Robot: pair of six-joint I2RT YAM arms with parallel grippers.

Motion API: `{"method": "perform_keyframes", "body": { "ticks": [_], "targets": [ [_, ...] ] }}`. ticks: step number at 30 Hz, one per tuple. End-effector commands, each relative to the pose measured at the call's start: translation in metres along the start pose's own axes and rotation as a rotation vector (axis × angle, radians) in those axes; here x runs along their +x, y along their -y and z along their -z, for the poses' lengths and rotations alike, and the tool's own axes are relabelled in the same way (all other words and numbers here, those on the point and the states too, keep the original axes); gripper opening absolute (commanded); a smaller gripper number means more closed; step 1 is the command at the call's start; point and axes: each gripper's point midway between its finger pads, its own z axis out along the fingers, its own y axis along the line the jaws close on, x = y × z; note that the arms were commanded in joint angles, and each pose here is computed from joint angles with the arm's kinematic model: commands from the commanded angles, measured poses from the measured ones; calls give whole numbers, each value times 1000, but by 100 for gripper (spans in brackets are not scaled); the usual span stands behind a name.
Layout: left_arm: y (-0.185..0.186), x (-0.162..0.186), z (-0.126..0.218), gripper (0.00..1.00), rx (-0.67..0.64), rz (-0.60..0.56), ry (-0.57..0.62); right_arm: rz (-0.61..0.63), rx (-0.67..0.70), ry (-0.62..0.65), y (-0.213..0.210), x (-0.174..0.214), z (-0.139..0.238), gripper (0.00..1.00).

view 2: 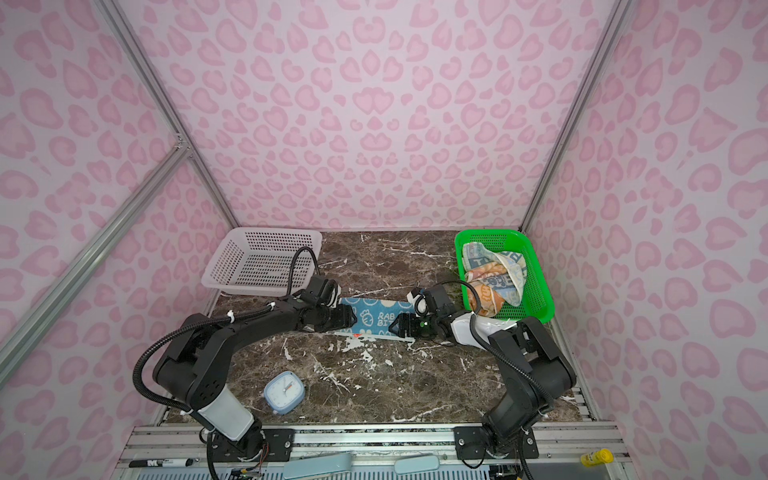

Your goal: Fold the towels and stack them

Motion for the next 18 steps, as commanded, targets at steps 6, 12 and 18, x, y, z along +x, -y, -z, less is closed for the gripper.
{"method": "perform_keyframes", "body": {
  "ticks": [6,12,18],
  "targets": [
    [-11,-29,24,98,-152,-51,51,17,112,-11,9,-12,22,98],
    [-5,-22,2,98,-108,-45,-66,-17,132,-11,25,-18,19,98],
    [0,-9,-15,98,-86,-60,-139,-36,132,-31,35,-12,14,98]
  ]
}}
